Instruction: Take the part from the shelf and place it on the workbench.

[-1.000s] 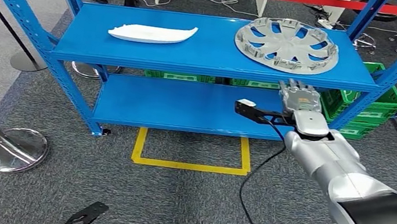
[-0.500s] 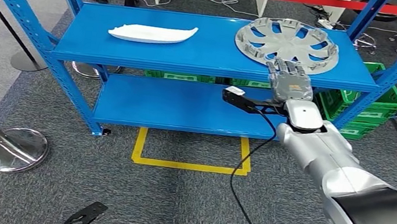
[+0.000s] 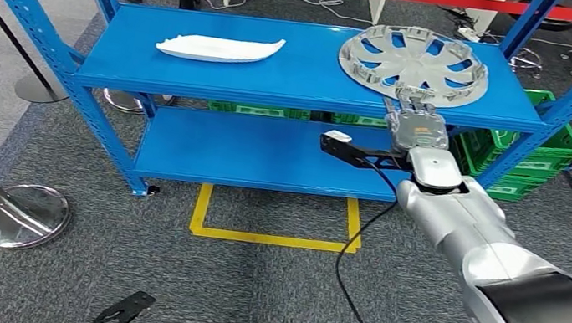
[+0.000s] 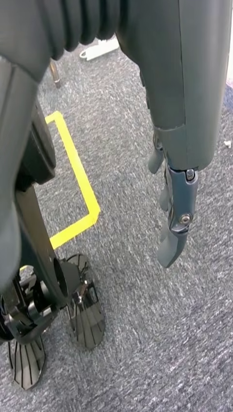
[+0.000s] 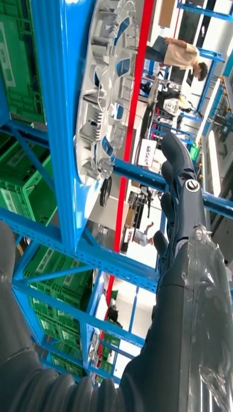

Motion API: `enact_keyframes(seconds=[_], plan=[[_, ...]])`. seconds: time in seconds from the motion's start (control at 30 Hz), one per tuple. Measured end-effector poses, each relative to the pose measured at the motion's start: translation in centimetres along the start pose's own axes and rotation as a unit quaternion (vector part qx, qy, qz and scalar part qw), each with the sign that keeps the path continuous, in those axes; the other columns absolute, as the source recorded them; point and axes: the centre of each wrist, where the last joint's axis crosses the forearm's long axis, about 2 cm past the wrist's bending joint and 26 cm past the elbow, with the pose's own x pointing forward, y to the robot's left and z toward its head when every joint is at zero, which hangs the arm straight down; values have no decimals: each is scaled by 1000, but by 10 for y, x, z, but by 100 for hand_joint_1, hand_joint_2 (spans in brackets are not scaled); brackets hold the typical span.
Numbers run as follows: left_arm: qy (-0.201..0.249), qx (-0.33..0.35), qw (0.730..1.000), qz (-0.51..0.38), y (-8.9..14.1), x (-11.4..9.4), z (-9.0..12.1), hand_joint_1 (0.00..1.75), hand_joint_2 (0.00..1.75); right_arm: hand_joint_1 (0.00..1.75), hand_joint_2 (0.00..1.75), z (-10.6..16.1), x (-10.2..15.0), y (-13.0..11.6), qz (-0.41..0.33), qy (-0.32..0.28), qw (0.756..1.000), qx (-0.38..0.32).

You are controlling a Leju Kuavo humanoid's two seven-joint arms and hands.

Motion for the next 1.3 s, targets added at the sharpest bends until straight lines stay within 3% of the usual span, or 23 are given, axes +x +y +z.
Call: enact_keyframes(seconds=[1.3], plan=[[-4,-14,1000,-2,-3,3,0,0,0,0,175,3,5,8,9,-2,1000,15]])
